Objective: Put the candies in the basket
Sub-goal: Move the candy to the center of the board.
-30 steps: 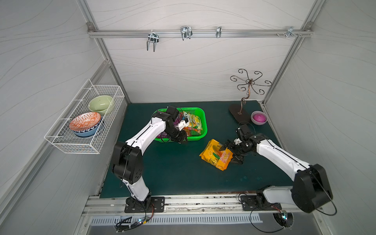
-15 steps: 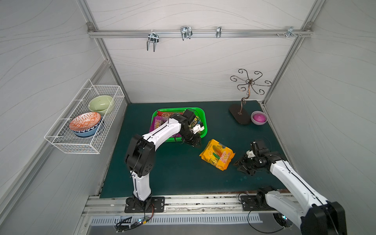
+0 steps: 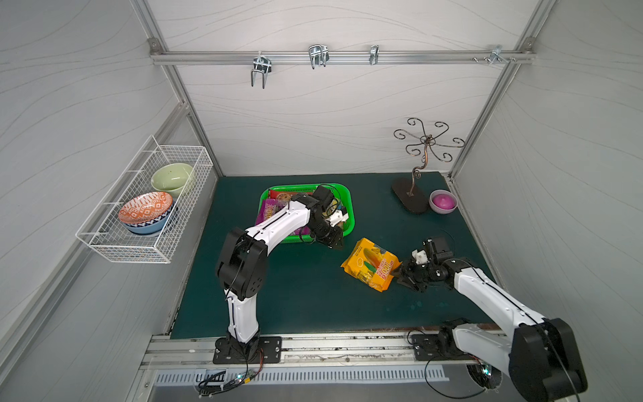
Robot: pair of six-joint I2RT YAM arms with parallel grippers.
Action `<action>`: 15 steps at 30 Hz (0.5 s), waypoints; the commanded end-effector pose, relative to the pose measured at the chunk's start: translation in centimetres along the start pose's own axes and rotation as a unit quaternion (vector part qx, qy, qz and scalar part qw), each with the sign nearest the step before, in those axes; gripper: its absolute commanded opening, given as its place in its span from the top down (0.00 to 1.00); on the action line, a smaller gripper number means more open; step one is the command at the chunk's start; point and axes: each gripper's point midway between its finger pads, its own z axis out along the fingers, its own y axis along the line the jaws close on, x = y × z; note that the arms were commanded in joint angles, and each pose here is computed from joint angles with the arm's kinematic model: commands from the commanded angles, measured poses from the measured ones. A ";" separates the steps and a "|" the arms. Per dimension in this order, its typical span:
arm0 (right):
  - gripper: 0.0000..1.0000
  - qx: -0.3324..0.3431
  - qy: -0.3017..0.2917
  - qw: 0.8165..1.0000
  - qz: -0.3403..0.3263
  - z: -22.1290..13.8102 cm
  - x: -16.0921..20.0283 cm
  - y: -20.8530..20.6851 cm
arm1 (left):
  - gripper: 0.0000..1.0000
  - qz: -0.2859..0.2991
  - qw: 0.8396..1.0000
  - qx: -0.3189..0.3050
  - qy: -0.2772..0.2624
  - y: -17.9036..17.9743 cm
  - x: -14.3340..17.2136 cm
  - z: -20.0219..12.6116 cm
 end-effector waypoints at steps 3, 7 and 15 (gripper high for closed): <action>0.79 0.009 -0.002 1.000 -0.002 1.3 -0.6 -1.3 | 0.58 0.013 1.000 -0.007 -0.019 0.0 -1.3 -0.5; 0.79 0.013 0.007 1.000 0.001 2.5 -1.1 -2.1 | 0.58 0.022 0.999 -0.020 -0.026 0.3 -1.3 0.0; 1.00 0.037 -0.036 0.999 -0.009 1.3 -3.3 -2.1 | 0.58 0.020 0.999 -0.016 -0.036 -0.2 -2.0 1.6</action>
